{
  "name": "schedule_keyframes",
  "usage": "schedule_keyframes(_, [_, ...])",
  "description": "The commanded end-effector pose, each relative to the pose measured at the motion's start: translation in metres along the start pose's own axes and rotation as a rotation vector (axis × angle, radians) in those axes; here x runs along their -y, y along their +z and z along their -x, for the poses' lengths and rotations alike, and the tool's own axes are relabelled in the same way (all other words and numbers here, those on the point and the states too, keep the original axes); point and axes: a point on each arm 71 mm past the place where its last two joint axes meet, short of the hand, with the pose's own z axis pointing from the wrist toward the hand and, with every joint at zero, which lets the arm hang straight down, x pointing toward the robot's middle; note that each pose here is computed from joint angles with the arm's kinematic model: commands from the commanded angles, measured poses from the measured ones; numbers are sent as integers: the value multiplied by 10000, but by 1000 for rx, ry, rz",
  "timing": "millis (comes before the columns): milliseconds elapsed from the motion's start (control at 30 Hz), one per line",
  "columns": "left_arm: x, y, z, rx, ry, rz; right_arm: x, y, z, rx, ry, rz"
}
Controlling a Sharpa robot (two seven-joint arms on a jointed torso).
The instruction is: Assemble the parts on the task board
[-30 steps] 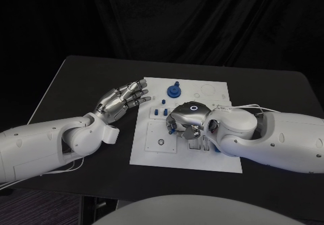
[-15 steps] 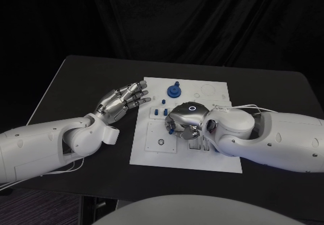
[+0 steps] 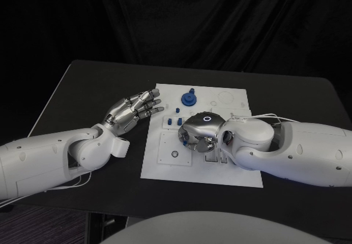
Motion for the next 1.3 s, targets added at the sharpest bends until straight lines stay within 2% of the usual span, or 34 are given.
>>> schedule_keyframes(33, [-7,3,-18,-12,-15,-7,1,3,-34,-30,-11,-13])
schedule_keyframes(400, [-21,-7,-7,-9,-15,-5,21,-17,-53,-30,-7,-10])
schedule_keyframes(633, [-19,-24,6,-4,-14,-4,89,-122,10,39,10,-12])
schedule_keyframes(833, [-9,-48,19,4,-10,-4,246,-304,240,112,-5,-48])
schedule_keyframes(967, [-3,-62,24,9,-8,-4,394,-459,365,118,-4,-99])
schedule_keyframes(1100, [3,-73,30,14,-5,-5,565,-623,419,126,1,-155])
schedule_keyframes(1300, [6,-74,23,15,-5,-10,848,-812,400,112,2,-243])
